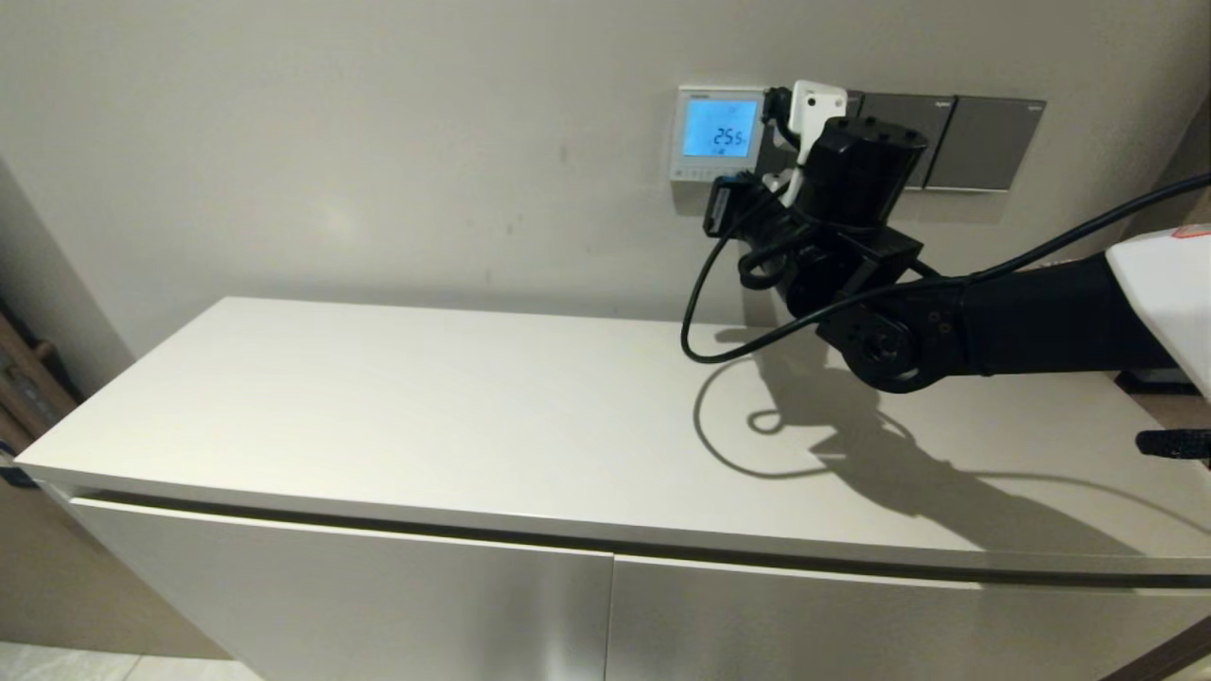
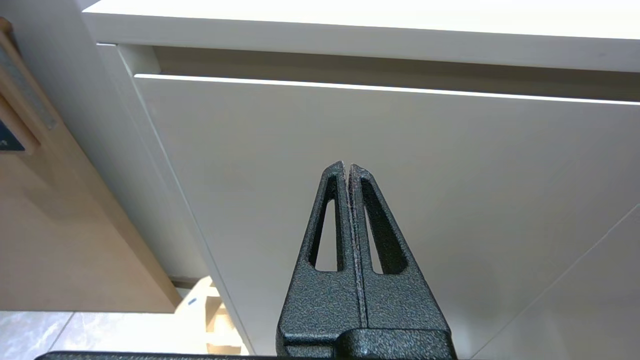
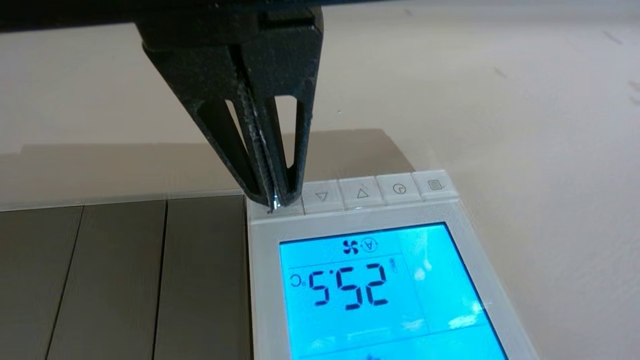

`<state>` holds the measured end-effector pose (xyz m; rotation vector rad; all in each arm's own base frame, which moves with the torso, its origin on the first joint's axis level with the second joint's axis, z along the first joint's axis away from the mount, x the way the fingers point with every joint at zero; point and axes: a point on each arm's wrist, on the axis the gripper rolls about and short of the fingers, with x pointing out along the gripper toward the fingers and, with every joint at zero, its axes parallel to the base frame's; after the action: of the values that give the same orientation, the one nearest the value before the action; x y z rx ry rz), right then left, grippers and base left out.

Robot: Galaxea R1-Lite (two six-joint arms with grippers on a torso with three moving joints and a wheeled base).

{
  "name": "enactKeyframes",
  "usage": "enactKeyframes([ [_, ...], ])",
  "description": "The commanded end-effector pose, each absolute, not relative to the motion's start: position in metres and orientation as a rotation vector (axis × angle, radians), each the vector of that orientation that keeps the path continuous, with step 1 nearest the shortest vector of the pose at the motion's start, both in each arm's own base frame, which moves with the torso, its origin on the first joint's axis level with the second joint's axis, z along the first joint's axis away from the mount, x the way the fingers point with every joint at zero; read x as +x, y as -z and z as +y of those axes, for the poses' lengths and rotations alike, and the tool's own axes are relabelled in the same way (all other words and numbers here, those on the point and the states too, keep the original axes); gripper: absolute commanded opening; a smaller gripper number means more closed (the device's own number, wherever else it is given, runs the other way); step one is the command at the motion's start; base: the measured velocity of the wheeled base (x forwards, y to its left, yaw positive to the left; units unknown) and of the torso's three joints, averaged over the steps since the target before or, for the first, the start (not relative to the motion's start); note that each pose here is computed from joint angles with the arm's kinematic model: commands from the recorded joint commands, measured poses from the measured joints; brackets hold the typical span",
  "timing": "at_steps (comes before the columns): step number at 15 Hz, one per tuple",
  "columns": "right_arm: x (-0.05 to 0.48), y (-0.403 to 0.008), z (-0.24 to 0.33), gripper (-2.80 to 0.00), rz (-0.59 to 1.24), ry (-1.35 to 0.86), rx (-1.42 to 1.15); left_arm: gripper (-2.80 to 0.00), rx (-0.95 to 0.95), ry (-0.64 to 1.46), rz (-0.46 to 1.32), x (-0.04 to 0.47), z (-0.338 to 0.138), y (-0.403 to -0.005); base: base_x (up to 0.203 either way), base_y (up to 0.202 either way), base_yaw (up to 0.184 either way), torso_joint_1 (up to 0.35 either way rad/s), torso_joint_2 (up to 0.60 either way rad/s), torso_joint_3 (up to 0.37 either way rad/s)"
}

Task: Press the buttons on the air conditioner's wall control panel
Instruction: Turn on the central air conditioner

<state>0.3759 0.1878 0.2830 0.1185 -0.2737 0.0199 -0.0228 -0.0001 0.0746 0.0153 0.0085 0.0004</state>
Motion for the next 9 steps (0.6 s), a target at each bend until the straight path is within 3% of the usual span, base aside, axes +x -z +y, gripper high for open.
enactKeyframes([
  [1,0.379,-0.281,0.190,-2.80,-0.276,-0.018,0.119,-2.80,0.015,-0.001,0.009,-0.023,0.000,-0.075,0.000,0.000,0.000,0.000,0.00,0.000],
  [9,0.356,-0.296,0.189,-2.80,-0.324,-0.038,0.137,-2.80,0.015,-0.001,0.010,-0.023,0.000,-0.075,0.000,0.000,0.000,0.000,0.00,0.000],
])
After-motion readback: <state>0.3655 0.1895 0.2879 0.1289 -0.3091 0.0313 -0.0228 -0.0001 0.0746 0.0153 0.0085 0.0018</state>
